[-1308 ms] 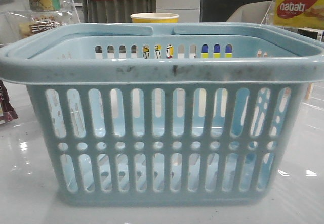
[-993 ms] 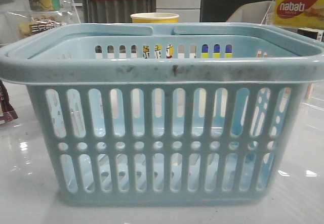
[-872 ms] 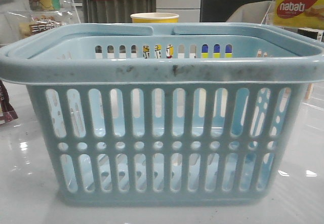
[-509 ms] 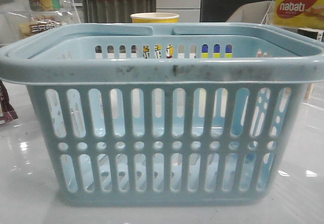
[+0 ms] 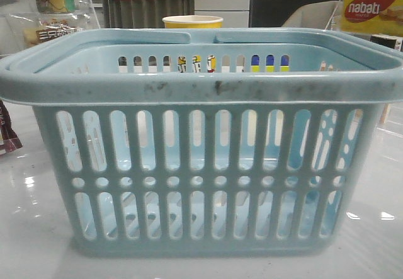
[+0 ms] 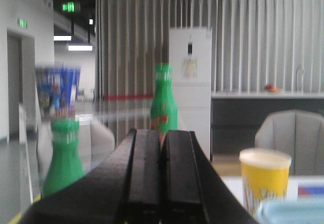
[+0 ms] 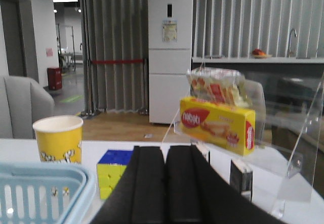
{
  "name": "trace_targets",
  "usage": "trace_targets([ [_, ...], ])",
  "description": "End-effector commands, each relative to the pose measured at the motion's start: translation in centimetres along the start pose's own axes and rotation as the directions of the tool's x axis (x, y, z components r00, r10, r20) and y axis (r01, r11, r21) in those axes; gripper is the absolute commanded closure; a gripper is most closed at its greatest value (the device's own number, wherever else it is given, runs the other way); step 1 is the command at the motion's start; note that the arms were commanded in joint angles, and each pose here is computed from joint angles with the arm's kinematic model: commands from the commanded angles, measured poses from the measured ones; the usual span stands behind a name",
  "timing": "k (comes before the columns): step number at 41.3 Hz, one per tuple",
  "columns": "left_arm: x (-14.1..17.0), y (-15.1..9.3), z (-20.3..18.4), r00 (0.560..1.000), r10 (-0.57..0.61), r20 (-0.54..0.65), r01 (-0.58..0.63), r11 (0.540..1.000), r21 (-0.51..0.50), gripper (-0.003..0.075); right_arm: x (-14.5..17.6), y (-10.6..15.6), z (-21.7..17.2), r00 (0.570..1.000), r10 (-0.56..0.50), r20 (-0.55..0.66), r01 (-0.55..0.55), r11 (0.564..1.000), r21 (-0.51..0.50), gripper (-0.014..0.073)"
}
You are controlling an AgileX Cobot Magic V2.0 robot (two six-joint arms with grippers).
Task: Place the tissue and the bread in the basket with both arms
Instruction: 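Move the right gripper toward the small black-and-white tissue pack on the shelf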
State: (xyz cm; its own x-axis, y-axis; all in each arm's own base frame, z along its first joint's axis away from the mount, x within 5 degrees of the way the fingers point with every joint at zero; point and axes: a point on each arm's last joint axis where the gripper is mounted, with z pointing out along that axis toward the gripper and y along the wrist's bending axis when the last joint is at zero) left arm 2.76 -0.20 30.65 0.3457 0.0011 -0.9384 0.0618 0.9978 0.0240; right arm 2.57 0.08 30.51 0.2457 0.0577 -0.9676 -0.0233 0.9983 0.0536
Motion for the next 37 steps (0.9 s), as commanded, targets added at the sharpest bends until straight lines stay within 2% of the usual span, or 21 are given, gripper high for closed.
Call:
trace_targets([
  [1,-5.0,0.1,0.4,0.995,-0.026,0.091,0.025,1.0,0.007,0.0627,-4.8,0.3,0.1,0.996,-0.012,0.085,0.013,1.0,-0.003,0.0537],
  [7,-9.5,0.1,1.6,1.0,-0.024,0.012,0.024,1.0,0.02,0.0627,-8.1,0.5,1.4,1.0,-0.013,0.003,0.013,1.0,-0.005,0.0537],
  [14,-11.0,0.0,3.9,0.977,-0.017,-0.214,0.025,0.999,0.036,0.0627,-8.7,0.6,3.7,0.984,-0.013,-0.178,0.013,1.0,-0.002,0.0537],
  [18,-9.7,-0.1,5.3,0.943,-0.013,-0.334,0.028,0.999,0.041,0.0627,-7.4,0.5,5.1,0.955,-0.012,-0.295,0.012,1.0,0.001,0.0537],
  [26,-6.3,-0.2,7.2,0.866,-0.008,-0.499,0.034,0.998,0.043,0.0627,-4.8,0.4,7.2,0.855,-0.007,-0.518,0.012,1.0,0.007,0.0537],
  [37,-1.9,-0.3,8.3,0.771,-0.005,-0.637,0.041,0.998,0.041,0.0627,-2.3,0.2,9.7,0.744,-0.001,-0.668,0.013,1.0,0.013,0.0537],
])
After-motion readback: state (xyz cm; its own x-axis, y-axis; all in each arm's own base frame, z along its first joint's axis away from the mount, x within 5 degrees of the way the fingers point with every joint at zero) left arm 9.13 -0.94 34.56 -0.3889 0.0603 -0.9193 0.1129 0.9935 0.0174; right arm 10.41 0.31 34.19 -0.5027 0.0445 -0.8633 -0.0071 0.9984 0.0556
